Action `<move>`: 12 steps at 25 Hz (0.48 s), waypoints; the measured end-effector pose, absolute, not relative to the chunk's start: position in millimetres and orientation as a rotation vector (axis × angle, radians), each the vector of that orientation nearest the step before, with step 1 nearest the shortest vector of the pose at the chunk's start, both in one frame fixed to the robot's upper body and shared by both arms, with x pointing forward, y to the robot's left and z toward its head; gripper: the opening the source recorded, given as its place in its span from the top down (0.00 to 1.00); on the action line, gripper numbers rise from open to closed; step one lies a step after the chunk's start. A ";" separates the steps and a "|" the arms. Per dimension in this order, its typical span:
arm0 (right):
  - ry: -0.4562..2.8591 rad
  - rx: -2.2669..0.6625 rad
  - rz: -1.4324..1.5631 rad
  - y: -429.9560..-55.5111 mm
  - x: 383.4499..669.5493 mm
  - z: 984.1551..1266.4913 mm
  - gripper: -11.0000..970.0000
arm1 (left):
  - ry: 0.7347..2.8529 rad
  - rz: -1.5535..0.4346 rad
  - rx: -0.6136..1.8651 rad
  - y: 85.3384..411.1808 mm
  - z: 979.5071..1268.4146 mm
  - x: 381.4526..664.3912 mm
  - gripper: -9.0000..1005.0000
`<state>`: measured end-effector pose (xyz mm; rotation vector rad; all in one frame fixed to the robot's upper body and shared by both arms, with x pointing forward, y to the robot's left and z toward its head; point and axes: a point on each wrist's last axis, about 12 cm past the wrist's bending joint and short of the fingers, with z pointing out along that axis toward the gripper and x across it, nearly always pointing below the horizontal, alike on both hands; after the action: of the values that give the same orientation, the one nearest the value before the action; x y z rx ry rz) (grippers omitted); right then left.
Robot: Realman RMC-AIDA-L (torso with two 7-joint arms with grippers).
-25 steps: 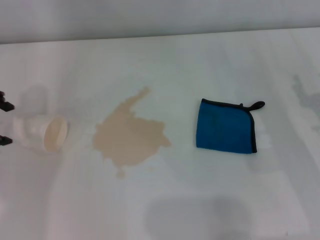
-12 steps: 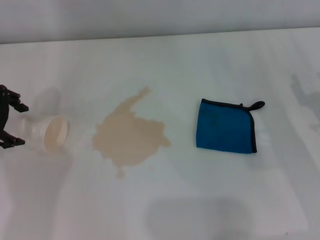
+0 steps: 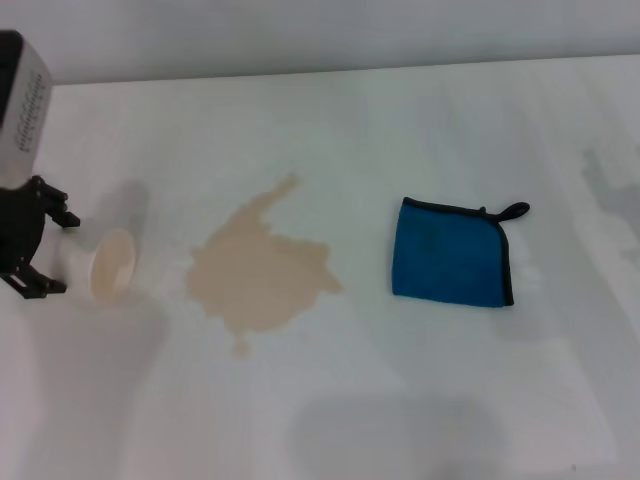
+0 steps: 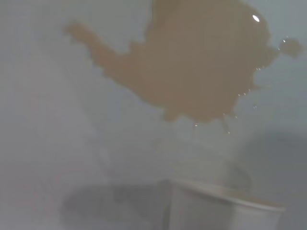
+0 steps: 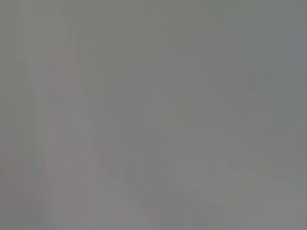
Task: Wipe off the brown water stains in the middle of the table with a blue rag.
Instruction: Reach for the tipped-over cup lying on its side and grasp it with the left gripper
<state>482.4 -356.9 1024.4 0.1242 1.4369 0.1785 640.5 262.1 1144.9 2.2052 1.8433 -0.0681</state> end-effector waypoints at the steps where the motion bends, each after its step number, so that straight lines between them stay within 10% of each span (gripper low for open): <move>1: 1.437 0.125 0.178 -357.0 482.2 1024.3 0.18 | 1.841 -0.051 2.225 260.5 1143.2 640.8 0.20; 12: 1.429 0.125 0.174 -358.7 480.9 1025.2 0.18 | 1.834 -0.030 2.254 254.7 1135.4 642.0 0.23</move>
<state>480.9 -358.7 1025.2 0.1254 1.4292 0.1735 642.0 254.7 1135.4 2.2540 1.8340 -0.0300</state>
